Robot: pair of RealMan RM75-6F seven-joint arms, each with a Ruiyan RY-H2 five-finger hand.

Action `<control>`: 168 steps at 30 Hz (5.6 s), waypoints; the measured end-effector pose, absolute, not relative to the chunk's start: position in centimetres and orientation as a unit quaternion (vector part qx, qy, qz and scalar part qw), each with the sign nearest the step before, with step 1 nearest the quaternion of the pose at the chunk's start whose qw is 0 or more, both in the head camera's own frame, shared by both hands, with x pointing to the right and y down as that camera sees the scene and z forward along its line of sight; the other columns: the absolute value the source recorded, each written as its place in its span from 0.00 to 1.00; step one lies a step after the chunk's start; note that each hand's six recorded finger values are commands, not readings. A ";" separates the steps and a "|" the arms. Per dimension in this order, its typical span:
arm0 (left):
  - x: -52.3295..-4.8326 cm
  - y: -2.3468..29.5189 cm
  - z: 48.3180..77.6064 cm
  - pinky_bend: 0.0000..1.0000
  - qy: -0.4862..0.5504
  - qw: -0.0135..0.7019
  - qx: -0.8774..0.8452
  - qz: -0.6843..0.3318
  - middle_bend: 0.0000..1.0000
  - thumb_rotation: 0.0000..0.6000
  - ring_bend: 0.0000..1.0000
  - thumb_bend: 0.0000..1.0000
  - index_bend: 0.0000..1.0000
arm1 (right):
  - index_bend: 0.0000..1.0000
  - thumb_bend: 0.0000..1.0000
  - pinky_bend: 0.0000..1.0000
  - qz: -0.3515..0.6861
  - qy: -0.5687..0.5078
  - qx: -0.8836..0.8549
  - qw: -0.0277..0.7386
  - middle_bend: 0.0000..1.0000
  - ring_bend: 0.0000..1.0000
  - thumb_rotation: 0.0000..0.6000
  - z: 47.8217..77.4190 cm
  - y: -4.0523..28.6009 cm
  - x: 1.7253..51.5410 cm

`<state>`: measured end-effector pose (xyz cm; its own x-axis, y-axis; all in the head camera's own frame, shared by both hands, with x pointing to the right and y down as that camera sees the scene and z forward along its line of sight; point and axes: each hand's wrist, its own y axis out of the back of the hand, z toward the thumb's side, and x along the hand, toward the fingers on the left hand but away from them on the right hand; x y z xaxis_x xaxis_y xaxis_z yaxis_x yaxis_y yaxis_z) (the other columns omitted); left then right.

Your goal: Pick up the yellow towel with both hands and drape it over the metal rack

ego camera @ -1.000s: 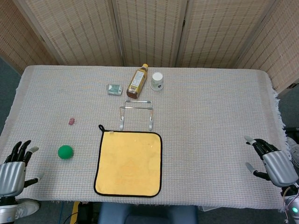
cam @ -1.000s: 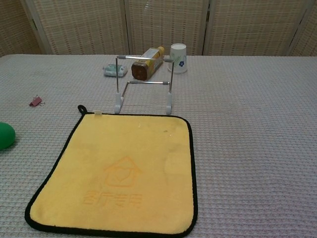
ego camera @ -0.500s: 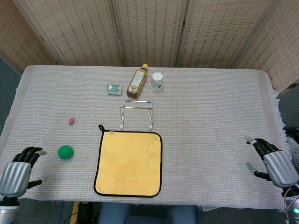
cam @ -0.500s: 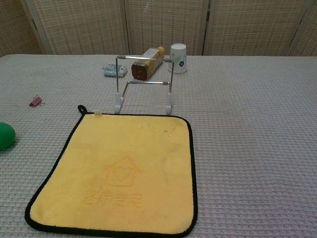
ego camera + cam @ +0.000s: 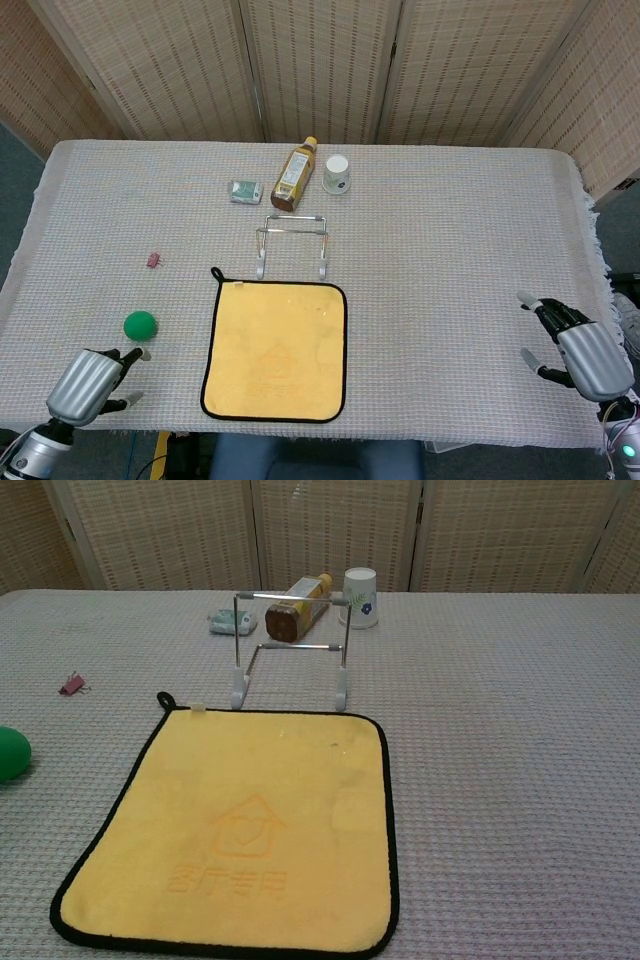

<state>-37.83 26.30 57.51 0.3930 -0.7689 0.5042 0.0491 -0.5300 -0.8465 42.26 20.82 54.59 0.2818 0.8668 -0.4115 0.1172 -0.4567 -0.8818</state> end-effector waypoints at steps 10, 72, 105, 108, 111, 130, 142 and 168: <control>-33.6 27.5 60.2 0.91 0.160 0.438 -0.771 -0.434 0.94 1.00 0.77 0.13 0.46 | 0.10 0.32 0.37 0.481 -0.345 -0.706 0.388 0.27 0.30 1.00 54.9 20.7 41.6; -26.3 28.7 66.8 0.93 0.178 0.401 -0.809 -0.392 1.00 1.00 0.83 0.45 0.69 | 0.11 0.32 0.40 0.463 -0.333 -0.729 0.378 0.33 0.36 1.00 55.6 22.0 41.1; -26.8 29.6 66.0 0.93 0.203 0.392 -0.804 -0.398 1.00 1.00 0.84 0.45 0.69 | 0.37 0.21 1.00 0.311 -0.038 -0.872 0.376 0.94 0.95 1.00 64.2 25.8 16.7; -26.9 29.6 66.1 0.94 0.203 0.391 -0.803 -0.402 1.00 1.00 0.84 0.45 0.69 | 0.38 0.21 1.00 0.308 -0.021 -0.871 0.382 0.94 0.95 1.00 64.6 26.0 15.8; -27.0 29.7 66.1 0.94 0.203 0.390 -0.801 -0.406 1.00 1.00 0.84 0.45 0.69 | 0.38 0.22 1.00 0.307 -0.006 -0.869 0.388 0.94 0.95 1.00 65.1 26.3 15.1; -27.3 29.6 66.2 0.94 0.209 0.386 -0.794 -0.420 1.00 1.00 0.84 0.45 0.69 | 0.42 0.25 1.00 0.307 0.015 -0.858 0.412 0.95 0.95 1.00 67.4 26.9 12.3; -27.6 29.6 65.9 0.94 0.216 0.387 -0.792 -0.419 1.00 1.00 0.84 0.45 0.69 | 0.53 0.41 1.00 0.297 0.001 -0.857 0.421 0.96 0.97 1.00 67.7 26.7 10.9; -24.2 16.2 57.3 0.94 0.341 0.454 -0.774 -0.281 1.00 1.00 0.84 0.45 0.70 | 0.79 0.55 1.00 0.262 -0.250 -0.813 0.457 0.98 1.00 1.00 59.6 14.7 13.2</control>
<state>-24.23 16.23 57.29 0.6100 -0.7824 0.1260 -0.2716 -0.3557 -0.8942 13.24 14.67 59.63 0.7378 0.6457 -0.1967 0.1680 -0.4579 -0.8730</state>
